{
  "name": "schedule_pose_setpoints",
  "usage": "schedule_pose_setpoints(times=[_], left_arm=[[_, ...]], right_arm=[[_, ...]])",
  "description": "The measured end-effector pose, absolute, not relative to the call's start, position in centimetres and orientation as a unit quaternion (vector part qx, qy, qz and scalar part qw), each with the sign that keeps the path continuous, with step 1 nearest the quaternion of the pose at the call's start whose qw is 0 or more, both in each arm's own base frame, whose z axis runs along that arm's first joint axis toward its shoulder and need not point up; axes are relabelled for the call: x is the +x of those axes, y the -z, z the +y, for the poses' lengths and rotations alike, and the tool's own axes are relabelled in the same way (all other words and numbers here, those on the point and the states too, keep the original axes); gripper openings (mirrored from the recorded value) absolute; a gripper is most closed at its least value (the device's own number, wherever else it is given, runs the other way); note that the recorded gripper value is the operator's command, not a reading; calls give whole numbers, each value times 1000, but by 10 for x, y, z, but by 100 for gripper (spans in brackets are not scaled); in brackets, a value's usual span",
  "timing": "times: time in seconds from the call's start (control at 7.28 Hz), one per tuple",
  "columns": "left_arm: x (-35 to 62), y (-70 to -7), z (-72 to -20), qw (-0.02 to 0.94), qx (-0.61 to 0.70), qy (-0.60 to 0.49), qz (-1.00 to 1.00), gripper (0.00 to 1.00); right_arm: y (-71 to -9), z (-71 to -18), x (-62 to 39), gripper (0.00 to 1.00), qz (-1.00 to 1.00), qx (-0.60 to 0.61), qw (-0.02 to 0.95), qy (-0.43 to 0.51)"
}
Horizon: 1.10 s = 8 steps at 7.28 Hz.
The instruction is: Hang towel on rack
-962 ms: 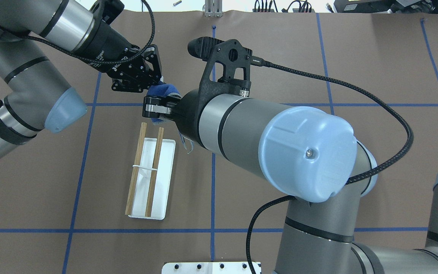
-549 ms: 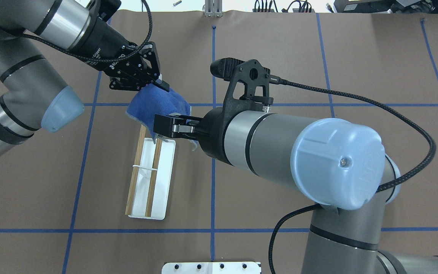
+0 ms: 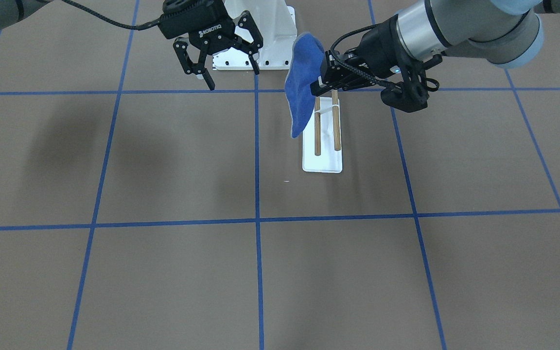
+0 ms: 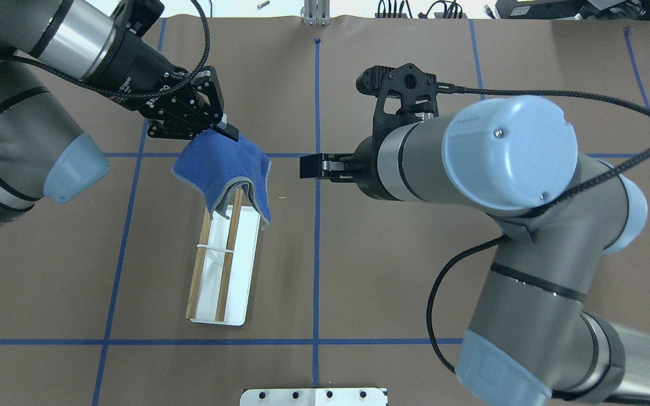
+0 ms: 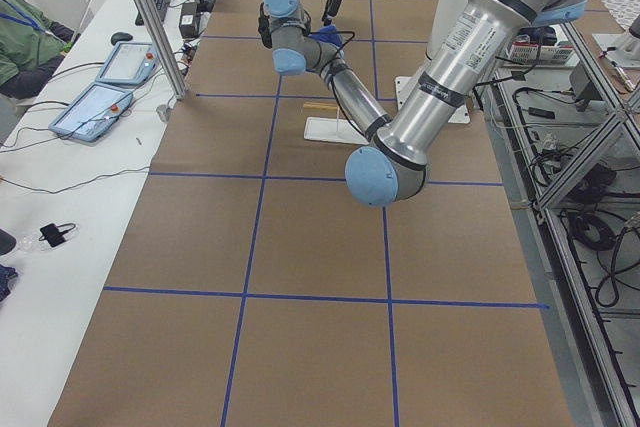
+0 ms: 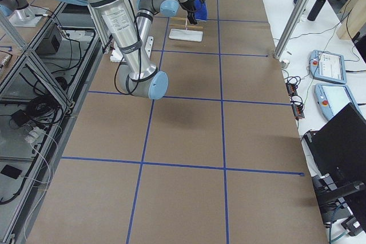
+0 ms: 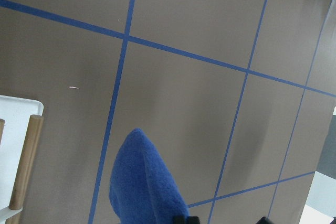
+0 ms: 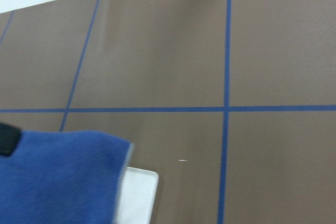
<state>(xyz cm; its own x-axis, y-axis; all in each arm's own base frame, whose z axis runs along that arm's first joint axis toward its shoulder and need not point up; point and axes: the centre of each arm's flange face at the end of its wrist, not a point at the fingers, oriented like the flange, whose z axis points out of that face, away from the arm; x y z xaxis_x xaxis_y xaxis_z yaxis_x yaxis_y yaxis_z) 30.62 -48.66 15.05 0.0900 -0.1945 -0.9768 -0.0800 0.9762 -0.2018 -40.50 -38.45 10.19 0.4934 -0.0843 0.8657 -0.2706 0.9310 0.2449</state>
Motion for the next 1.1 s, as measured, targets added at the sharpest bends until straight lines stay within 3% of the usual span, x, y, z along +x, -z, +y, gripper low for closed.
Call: schedule_pose_setpoints(times=[0.55, 1.1], left_arm=[[339, -155, -458, 733, -120, 9, 670, 0], [371, -194, -438, 744, -105, -54, 657, 0]], right_arm=[[-212, -516, -402, 100, -387, 121, 914, 0], [-275, -592, -355, 100, -348, 107, 930, 57]])
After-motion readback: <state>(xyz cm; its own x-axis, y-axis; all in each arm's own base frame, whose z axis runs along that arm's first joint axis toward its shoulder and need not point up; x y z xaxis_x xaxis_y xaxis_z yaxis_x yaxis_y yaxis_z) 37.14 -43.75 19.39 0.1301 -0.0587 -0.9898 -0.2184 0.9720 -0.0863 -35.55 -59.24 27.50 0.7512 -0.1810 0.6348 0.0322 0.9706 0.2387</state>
